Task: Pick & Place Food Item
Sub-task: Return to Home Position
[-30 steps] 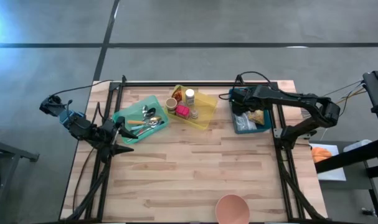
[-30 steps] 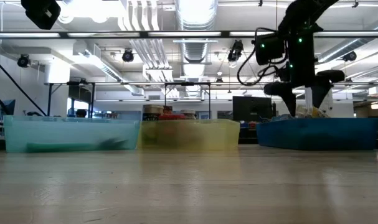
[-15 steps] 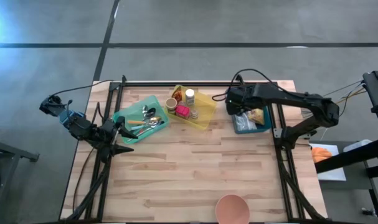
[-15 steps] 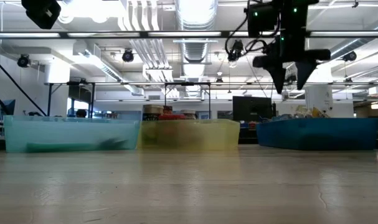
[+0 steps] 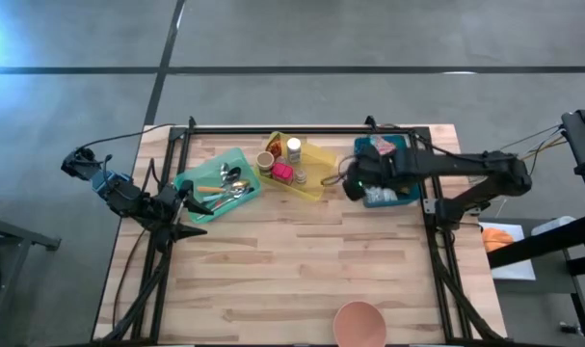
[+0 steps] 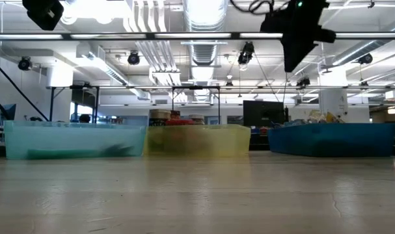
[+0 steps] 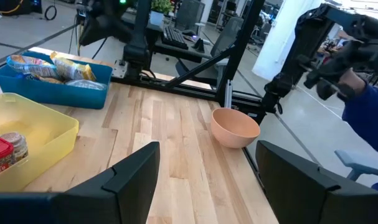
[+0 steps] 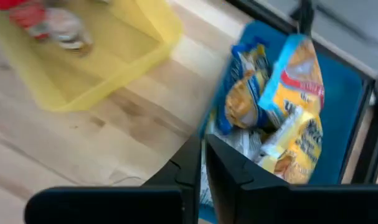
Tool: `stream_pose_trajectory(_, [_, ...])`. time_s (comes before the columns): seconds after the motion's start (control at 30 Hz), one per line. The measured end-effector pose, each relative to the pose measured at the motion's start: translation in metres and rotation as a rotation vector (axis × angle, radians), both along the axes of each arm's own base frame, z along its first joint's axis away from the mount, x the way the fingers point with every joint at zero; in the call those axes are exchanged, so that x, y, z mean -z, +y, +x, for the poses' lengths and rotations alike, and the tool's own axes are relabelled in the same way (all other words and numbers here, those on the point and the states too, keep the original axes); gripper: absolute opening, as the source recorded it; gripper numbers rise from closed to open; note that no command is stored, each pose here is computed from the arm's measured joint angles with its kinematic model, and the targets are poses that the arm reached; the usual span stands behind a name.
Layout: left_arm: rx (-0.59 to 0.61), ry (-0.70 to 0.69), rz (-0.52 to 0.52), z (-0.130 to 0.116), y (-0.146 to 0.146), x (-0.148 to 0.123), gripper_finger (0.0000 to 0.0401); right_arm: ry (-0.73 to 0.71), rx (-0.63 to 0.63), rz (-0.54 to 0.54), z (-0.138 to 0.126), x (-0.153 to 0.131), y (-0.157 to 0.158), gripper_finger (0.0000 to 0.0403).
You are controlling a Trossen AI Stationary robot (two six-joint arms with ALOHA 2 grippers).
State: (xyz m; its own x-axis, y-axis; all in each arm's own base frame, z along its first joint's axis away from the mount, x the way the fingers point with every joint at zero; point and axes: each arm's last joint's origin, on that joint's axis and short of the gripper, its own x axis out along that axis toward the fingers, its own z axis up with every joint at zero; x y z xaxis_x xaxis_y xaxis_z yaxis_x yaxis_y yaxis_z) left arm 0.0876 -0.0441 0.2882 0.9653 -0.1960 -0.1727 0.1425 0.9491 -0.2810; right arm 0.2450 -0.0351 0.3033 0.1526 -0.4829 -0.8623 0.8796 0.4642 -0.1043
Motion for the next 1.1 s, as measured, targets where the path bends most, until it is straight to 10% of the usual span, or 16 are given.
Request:
stream_pose_trajectory(0.27, [-0.020,-0.012,0.006,0.001,0.000,-0.001,0.0269,-0.047,-0.286,-0.203,-0.012,-0.014,0.062,0.0025])
stream_pose_trajectory(0.4, [-0.026,-0.016,0.011,0.005,-0.002,-0.002,0.0269,-0.057,-0.493,-0.087,-0.026,-0.022,0.089,0.0025])
stream_pose_trajectory(0.7, [0.002,0.038,0.082,0.017,-0.011,0.005,0.0269,-0.201,-0.512,0.111,-0.043,-0.019,0.136,0.0025])
stream_pose_trajectory(1.1, [0.022,-0.048,0.192,0.023,-0.010,0.021,0.0269,-0.858,-1.250,-0.050,-0.067,-0.033,0.198,0.0025])
